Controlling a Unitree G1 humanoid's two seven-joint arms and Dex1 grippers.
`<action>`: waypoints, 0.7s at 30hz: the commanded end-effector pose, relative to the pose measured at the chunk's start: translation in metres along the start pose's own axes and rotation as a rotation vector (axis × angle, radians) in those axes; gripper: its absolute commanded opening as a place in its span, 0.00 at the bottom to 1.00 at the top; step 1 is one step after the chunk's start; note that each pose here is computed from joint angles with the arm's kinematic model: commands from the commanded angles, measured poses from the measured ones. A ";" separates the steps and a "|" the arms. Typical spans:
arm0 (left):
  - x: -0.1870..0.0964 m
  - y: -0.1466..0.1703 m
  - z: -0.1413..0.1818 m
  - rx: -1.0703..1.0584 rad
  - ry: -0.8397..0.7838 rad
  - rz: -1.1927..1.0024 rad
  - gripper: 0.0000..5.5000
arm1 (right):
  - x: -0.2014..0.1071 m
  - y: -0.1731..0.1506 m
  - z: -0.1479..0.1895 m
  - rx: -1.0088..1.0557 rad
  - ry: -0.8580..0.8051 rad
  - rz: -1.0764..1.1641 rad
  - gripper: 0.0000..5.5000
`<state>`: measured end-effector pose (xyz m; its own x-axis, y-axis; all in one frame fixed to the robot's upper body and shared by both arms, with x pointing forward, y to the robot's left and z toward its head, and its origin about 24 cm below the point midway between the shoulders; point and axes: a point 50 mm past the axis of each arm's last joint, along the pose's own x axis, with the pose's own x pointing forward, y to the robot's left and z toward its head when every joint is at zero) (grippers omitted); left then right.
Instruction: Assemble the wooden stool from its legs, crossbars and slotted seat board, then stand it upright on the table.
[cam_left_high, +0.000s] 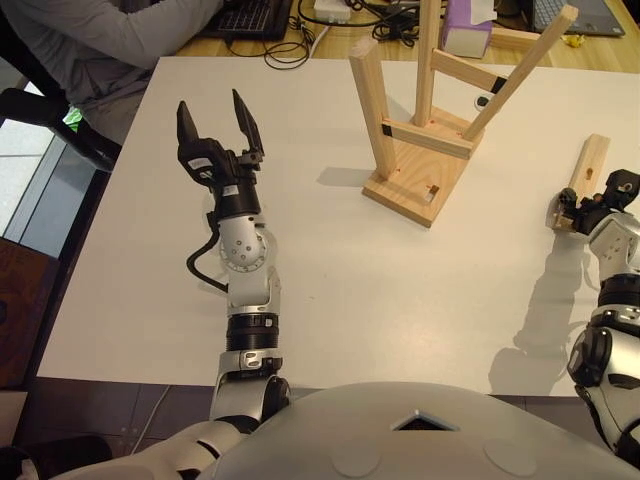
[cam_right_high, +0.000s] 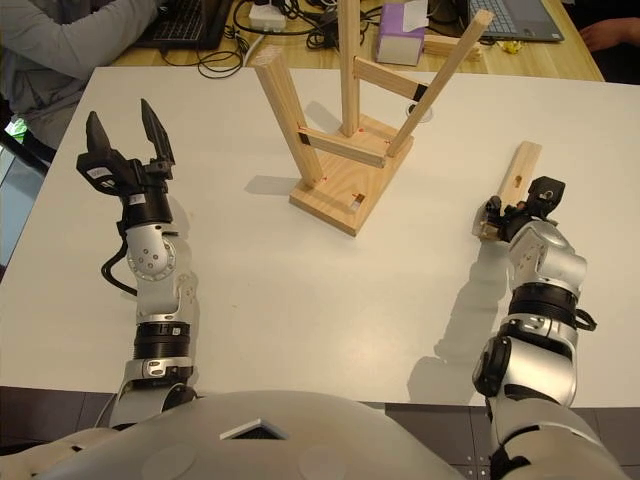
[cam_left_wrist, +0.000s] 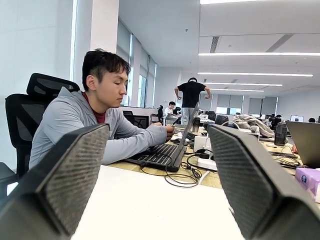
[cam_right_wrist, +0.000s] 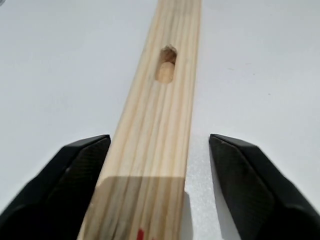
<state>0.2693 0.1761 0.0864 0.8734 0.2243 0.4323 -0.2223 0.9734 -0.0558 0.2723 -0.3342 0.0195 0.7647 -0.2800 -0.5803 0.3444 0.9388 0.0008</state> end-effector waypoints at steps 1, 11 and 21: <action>0.005 0.012 0.008 0.012 -0.038 0.059 0.67 | -0.014 0.001 -0.061 -0.001 0.205 0.045 0.56; 0.054 0.032 0.077 -0.001 -0.279 0.113 0.67 | -0.022 0.014 -0.048 0.111 -0.026 -0.105 0.37; 0.092 0.020 0.122 -0.150 -0.353 -0.027 0.67 | -0.054 0.034 0.044 -0.225 -0.722 -0.162 0.37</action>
<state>0.2878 0.2138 0.2056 0.6984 0.2496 0.6708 -0.2014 0.9679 -0.1505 0.2558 -0.2958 0.0462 0.8895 -0.4453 -0.1022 0.4234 0.8875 -0.1817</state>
